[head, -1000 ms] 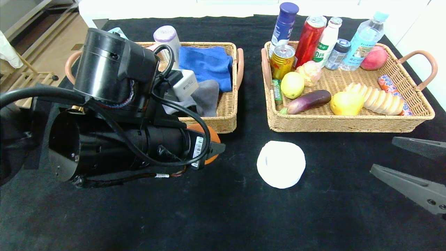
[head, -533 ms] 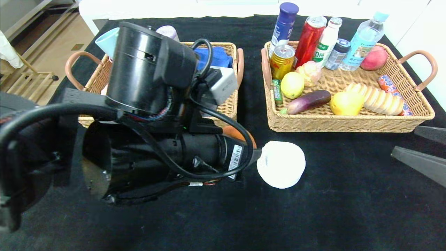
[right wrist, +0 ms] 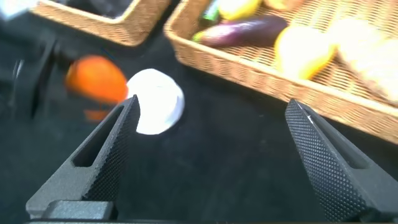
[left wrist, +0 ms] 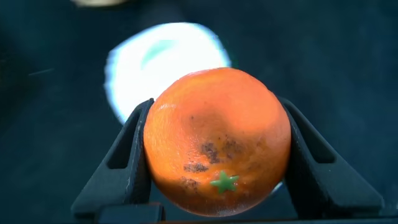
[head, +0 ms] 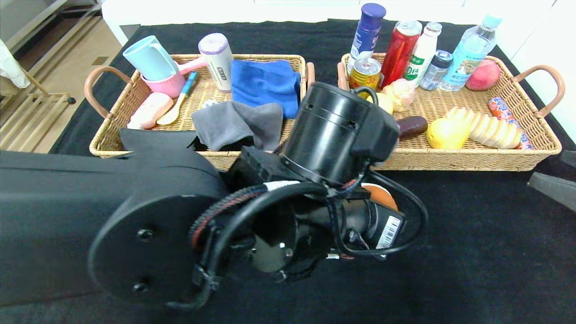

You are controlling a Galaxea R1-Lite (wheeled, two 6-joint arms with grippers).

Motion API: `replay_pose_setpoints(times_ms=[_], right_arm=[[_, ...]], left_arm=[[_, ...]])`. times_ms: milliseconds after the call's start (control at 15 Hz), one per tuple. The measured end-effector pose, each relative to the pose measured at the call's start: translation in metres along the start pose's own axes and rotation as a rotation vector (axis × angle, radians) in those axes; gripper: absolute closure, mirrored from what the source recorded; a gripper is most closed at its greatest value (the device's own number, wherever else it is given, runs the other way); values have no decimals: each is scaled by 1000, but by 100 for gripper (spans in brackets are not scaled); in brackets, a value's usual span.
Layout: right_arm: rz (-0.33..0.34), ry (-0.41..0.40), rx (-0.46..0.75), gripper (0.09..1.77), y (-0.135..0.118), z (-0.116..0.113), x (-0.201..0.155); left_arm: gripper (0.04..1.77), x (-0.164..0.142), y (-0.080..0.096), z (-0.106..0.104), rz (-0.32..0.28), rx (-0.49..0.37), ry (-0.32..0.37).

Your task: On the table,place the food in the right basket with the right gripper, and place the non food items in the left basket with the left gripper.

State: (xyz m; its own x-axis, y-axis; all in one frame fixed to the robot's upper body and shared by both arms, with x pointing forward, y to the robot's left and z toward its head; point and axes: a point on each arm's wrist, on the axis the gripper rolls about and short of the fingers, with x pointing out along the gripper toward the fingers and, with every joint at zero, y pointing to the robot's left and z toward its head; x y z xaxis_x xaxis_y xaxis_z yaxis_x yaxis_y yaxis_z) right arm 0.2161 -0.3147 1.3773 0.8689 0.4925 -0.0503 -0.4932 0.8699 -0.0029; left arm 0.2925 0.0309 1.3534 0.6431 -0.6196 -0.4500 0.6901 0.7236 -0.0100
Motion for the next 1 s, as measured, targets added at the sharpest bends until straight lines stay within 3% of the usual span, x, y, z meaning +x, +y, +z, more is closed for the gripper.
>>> replay_pose_setpoints(times_ms=[467, 733, 1000], right_arm=[[-102, 32, 27, 15, -4, 16, -20], [-115, 26, 23, 15, 2, 22, -33], [-117, 6, 13, 15, 4, 26, -38]], left_arm=[[62, 45, -24, -10, -36, 20, 24], [62, 56, -37, -15, -49, 36, 39], [62, 56, -39, -16, -49, 44, 45]])
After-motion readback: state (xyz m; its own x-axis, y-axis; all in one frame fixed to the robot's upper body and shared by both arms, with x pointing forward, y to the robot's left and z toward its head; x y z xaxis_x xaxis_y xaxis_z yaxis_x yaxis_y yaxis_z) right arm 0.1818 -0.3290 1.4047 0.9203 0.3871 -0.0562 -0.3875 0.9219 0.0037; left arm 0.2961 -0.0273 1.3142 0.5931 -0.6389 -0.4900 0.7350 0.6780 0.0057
